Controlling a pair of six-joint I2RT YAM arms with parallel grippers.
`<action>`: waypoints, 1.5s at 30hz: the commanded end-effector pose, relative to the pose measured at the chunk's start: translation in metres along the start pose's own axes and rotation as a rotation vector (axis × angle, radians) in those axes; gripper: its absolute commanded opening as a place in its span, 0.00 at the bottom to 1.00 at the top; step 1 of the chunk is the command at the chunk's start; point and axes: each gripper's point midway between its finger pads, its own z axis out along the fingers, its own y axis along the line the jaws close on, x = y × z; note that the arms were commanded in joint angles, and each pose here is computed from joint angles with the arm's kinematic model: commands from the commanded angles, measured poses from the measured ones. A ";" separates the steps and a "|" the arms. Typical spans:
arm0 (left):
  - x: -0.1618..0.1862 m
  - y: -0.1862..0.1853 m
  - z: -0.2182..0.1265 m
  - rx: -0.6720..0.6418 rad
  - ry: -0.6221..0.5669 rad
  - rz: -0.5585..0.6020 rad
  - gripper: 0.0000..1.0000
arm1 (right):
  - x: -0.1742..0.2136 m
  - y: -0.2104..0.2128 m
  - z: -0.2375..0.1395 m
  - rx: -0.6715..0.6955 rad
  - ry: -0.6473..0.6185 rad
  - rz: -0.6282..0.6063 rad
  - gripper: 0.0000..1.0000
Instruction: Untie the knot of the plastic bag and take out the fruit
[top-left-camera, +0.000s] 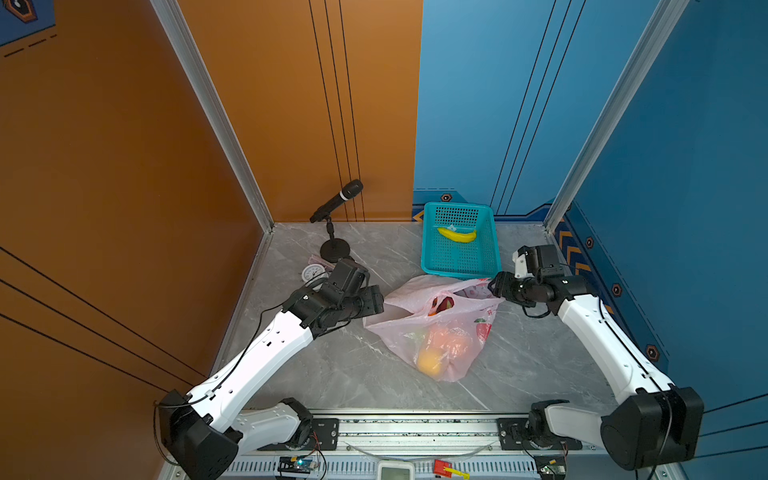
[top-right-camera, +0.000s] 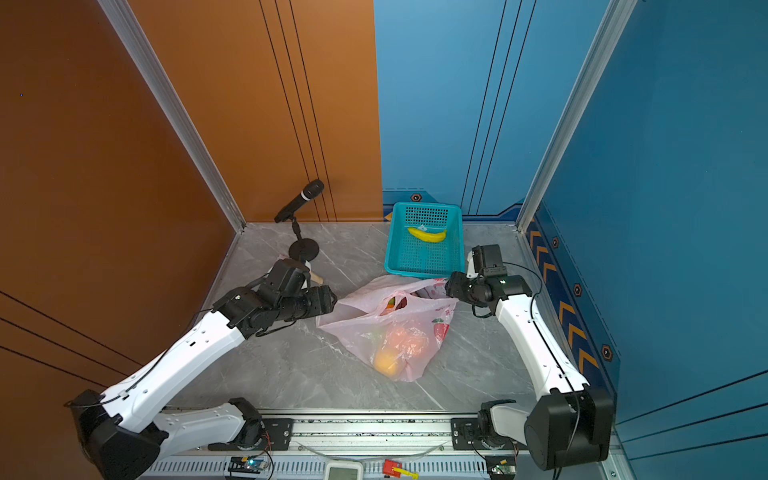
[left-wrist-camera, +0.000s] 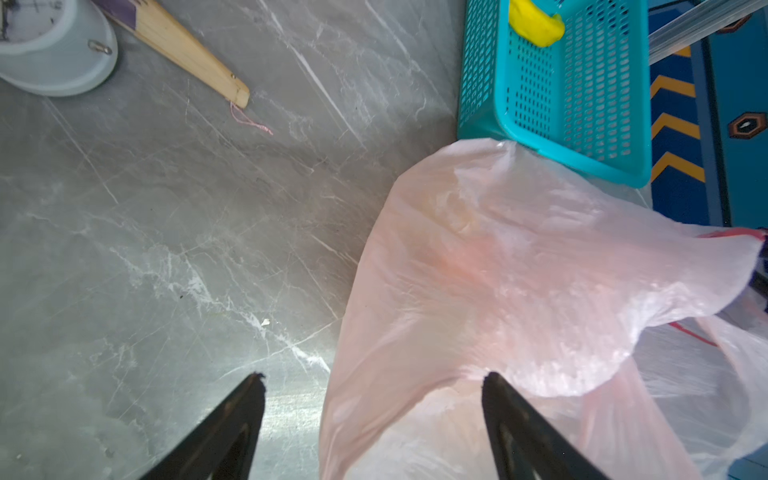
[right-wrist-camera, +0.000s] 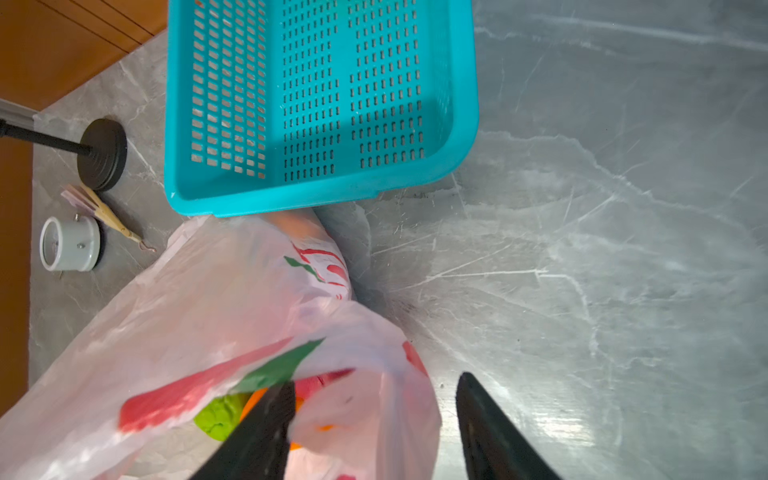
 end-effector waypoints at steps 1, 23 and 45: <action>-0.026 -0.009 -0.027 0.020 -0.102 0.122 0.85 | -0.011 0.009 -0.041 -0.024 -0.086 -0.005 0.71; 0.009 -0.152 -0.007 0.499 -0.018 0.984 0.99 | 0.085 0.094 -0.102 -0.363 0.135 -0.137 0.83; 0.013 -0.193 0.086 0.422 0.086 1.002 0.61 | 0.080 0.092 -0.025 -0.265 0.053 0.278 0.84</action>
